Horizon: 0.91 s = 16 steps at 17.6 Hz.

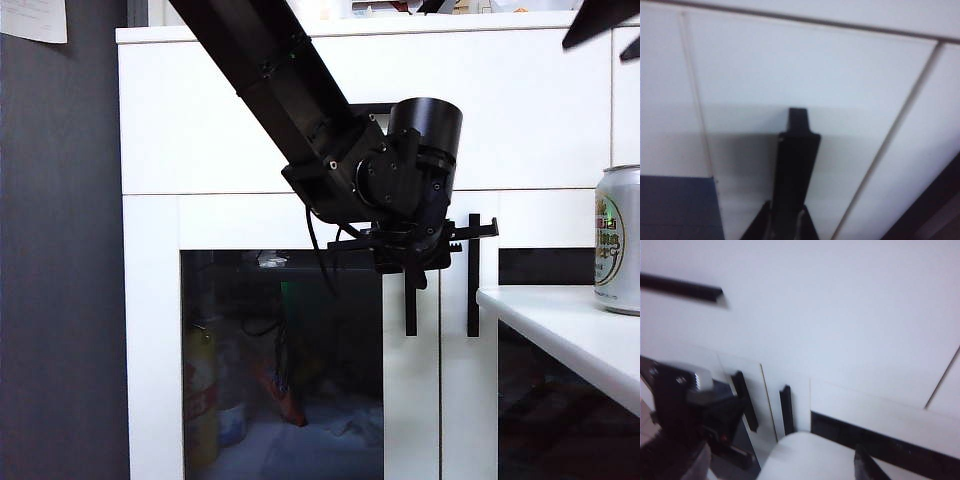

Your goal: Open the left door of the white cabinet, pick up a can of beverage from the table on the right, place it inside the cabinet, and finally close the cabinet door.

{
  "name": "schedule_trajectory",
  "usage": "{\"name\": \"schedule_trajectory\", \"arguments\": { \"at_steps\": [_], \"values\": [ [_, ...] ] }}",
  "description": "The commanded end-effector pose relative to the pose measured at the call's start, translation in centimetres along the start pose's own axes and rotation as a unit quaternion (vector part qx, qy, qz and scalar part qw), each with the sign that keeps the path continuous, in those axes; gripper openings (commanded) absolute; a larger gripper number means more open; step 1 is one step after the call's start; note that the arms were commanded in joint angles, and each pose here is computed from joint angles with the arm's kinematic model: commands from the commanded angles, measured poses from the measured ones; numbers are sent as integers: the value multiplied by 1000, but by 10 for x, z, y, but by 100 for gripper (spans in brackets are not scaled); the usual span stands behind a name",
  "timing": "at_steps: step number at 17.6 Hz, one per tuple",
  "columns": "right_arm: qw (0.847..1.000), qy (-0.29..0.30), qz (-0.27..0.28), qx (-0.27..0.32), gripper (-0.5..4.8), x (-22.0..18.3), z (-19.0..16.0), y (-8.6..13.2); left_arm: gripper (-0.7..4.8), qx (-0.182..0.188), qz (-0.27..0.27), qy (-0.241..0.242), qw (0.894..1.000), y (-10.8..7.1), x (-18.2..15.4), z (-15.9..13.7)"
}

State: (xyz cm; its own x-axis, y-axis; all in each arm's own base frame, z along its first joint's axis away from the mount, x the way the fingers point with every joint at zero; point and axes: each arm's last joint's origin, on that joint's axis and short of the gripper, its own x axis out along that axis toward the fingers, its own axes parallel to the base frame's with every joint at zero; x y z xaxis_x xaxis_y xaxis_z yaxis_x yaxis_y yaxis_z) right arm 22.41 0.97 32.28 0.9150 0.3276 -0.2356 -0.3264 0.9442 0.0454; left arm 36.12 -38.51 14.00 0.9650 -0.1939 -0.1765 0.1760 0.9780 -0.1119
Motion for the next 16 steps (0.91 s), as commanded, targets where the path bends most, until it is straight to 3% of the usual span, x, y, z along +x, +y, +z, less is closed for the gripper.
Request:
{"name": "schedule_trajectory", "arguments": {
  "at_steps": [1, 4, 6, 9, 16],
  "values": [
    [999, -34, -9, -3, 367, -12, 10, 0, -6, -15, -12, -9, 1000, -3, -1, 4],
    [999, -41, -6, -3, 367, -14, 11, 1, -6, -19, -16, -14, 1000, -4, -2, 5],
    [999, -33, -4, 11, 368, -14, 10, 1, -5, -48, -25, -52, 997, -6, -3, 14],
    [1000, -28, -2, 14, 368, -14, 9, 2, -6, -58, -30, -65, 996, -8, -4, 16],
    [999, -35, -3, 8, 368, -24, 12, 5, -6, -80, -51, -92, 991, -5, -23, -9]
  ]
}}
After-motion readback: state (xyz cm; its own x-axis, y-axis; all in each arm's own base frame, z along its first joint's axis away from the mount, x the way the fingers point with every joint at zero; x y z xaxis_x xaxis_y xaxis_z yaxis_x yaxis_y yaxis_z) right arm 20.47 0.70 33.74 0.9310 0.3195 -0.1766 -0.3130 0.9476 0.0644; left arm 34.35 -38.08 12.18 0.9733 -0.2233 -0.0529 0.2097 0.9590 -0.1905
